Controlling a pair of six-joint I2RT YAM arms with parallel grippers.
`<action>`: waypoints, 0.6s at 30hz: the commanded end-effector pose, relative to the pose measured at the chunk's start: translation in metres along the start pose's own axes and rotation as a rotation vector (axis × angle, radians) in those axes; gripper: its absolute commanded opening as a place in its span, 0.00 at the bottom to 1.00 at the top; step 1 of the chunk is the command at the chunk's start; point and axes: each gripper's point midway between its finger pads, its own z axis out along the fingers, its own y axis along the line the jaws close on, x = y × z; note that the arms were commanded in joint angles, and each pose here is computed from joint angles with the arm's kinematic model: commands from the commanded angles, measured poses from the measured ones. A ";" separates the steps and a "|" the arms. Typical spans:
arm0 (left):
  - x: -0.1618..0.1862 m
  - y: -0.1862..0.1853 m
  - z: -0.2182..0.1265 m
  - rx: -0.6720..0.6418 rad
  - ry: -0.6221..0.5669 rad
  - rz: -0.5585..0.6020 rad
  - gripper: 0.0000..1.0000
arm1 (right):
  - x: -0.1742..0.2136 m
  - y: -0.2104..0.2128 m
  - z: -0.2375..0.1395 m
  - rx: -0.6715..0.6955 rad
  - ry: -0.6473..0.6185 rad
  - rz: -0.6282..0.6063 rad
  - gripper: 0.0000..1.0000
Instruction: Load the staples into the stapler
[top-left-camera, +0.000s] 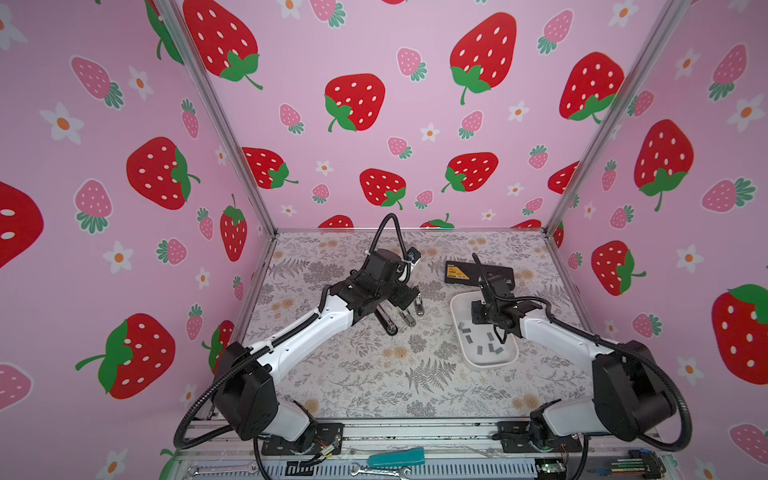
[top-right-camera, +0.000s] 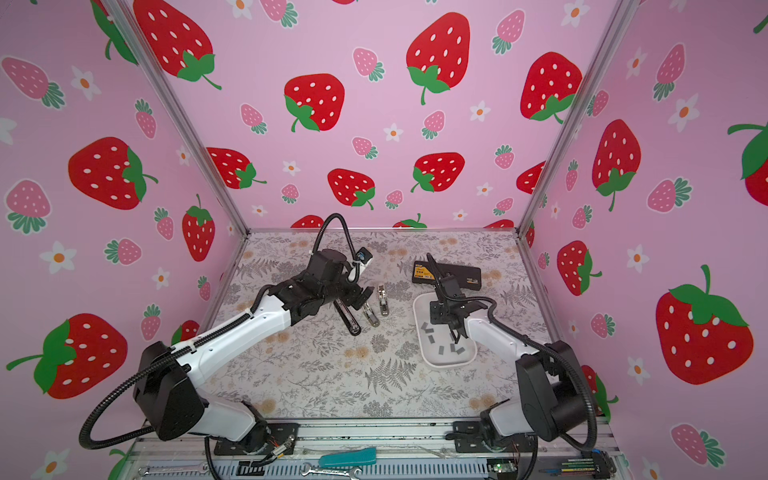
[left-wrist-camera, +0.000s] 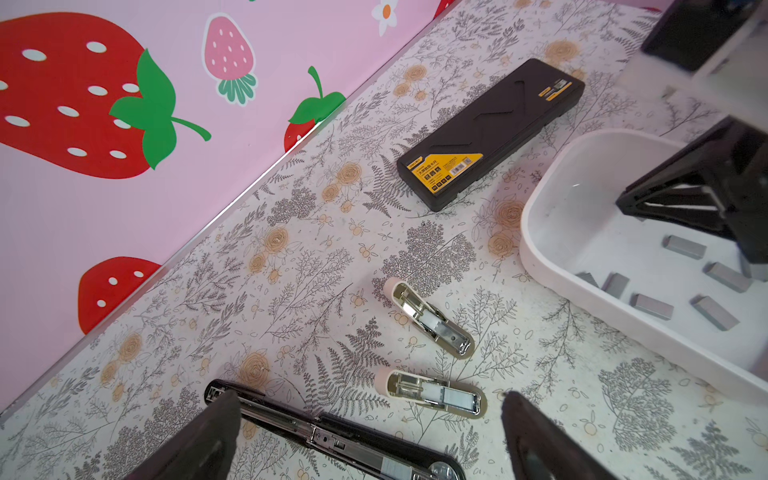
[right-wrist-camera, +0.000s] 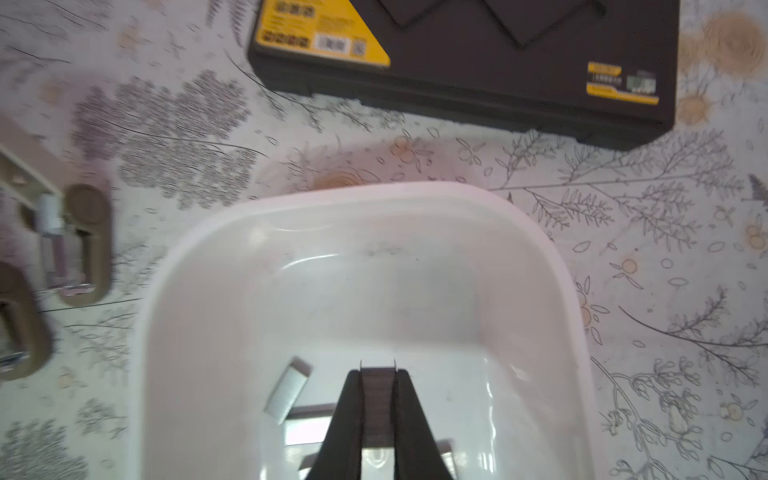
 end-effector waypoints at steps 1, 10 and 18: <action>-0.013 0.022 -0.005 -0.120 -0.009 -0.031 0.99 | -0.027 0.023 -0.026 -0.021 -0.092 -0.008 0.10; -0.023 0.021 -0.025 -0.033 -0.087 -0.193 0.99 | -0.051 0.119 -0.044 -0.205 -0.236 -0.089 0.10; -0.010 0.038 -0.031 -0.100 -0.053 -0.273 0.99 | -0.035 0.160 -0.015 -0.234 -0.244 -0.125 0.07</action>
